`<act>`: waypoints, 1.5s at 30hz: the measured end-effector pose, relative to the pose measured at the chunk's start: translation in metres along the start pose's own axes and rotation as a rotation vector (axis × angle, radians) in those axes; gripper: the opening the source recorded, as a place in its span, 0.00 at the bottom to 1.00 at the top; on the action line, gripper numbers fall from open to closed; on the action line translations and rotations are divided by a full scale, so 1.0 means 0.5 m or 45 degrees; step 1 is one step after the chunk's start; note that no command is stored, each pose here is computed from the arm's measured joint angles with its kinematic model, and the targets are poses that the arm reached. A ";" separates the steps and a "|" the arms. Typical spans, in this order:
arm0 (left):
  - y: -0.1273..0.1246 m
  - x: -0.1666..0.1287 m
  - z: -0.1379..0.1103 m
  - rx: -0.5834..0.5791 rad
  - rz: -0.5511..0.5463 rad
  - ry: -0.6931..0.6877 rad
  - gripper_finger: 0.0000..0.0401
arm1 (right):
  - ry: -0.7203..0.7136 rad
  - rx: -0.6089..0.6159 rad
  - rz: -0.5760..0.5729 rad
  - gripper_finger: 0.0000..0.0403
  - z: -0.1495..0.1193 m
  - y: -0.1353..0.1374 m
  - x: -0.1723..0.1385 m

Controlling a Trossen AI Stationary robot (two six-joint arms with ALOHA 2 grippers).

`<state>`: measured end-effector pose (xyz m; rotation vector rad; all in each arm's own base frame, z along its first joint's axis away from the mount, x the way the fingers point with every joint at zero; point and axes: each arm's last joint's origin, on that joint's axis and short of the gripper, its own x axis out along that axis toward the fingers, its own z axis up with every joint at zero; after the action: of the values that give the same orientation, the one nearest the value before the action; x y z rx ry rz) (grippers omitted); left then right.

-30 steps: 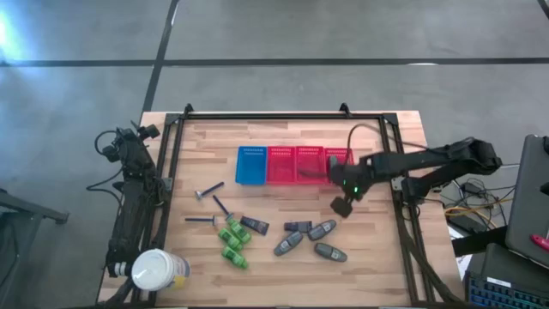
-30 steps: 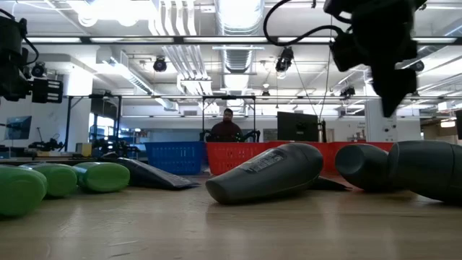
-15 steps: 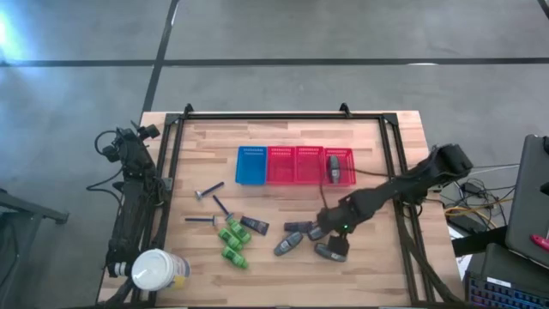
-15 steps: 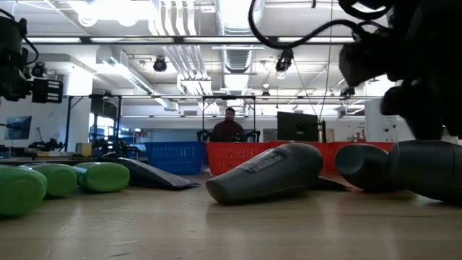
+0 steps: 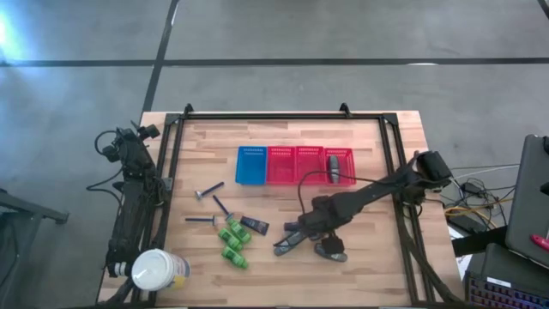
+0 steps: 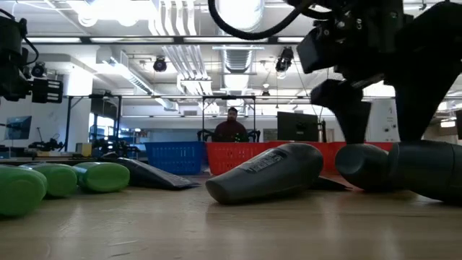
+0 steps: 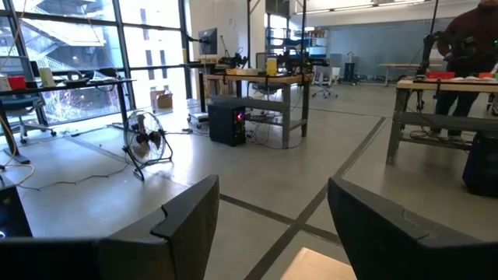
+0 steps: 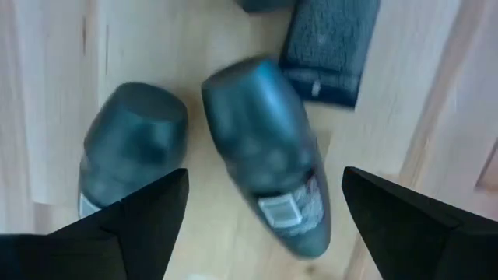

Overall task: Pick & Place Travel size toiletries
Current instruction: Put the gray deodorant into the right red bin

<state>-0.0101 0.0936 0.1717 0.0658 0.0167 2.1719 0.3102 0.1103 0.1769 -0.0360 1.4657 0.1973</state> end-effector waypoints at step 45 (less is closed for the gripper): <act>0.000 0.000 0.000 0.000 -0.001 0.000 0.61 | -0.194 1.268 -0.062 0.50 -0.048 -0.162 -0.101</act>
<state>-0.0101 0.0936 0.1716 0.0659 0.0170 2.1714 0.2943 0.0218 0.2166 0.7312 1.2744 -0.5693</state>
